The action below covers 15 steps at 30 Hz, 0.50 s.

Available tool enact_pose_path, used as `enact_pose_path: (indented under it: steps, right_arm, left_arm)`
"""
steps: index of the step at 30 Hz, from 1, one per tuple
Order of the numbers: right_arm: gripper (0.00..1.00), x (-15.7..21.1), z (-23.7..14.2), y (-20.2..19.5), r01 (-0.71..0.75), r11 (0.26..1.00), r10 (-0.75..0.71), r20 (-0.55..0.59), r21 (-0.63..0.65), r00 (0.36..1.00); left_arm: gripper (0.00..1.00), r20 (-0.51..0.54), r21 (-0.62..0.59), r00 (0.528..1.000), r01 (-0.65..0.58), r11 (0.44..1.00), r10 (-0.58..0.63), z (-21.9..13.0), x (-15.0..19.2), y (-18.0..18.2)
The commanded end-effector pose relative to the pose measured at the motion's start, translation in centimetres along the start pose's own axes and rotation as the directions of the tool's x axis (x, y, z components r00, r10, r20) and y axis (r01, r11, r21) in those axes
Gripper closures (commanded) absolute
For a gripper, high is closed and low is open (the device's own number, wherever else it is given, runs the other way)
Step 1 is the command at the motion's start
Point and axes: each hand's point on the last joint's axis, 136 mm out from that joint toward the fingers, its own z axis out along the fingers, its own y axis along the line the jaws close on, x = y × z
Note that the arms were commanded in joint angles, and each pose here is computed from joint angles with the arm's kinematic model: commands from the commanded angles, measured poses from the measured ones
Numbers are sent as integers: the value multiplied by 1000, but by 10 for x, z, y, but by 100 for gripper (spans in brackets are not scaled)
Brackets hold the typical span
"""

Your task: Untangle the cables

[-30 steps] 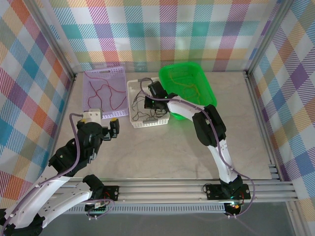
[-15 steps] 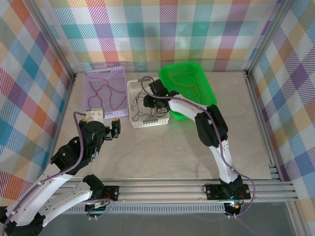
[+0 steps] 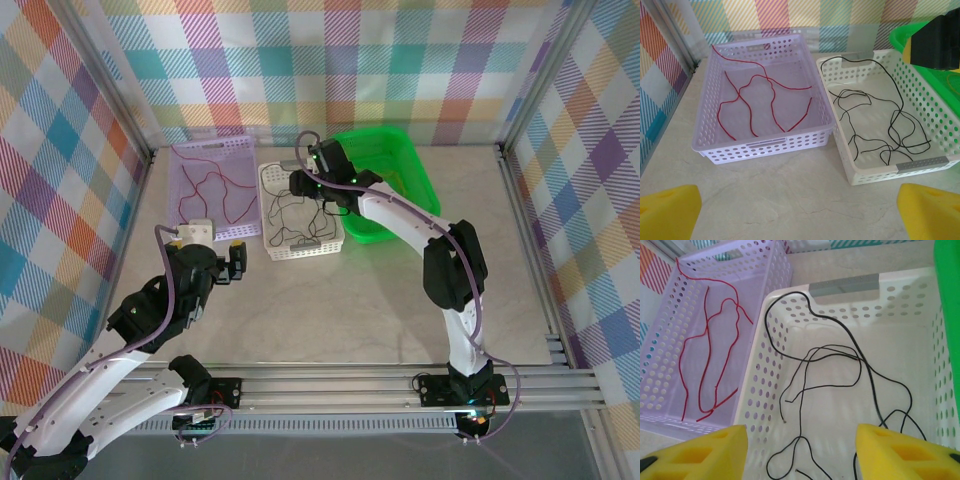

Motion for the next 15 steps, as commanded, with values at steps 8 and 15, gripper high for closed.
enact_pose_path:
  steps: [8, 15]
  right_arm:
    - [35, -19, -33, 21, 64, 992, -57, 65, -107, 996]
    - [0, -37, -91, 22, 146, 981, -116, 224, -125, 968]
  left_arm:
    - [0, -18, -11, 999, -31, 999, 31, 3, 4, 1]
    - [0, -6, -30, 1000, -22, 999, 22, 4, 4, 4]
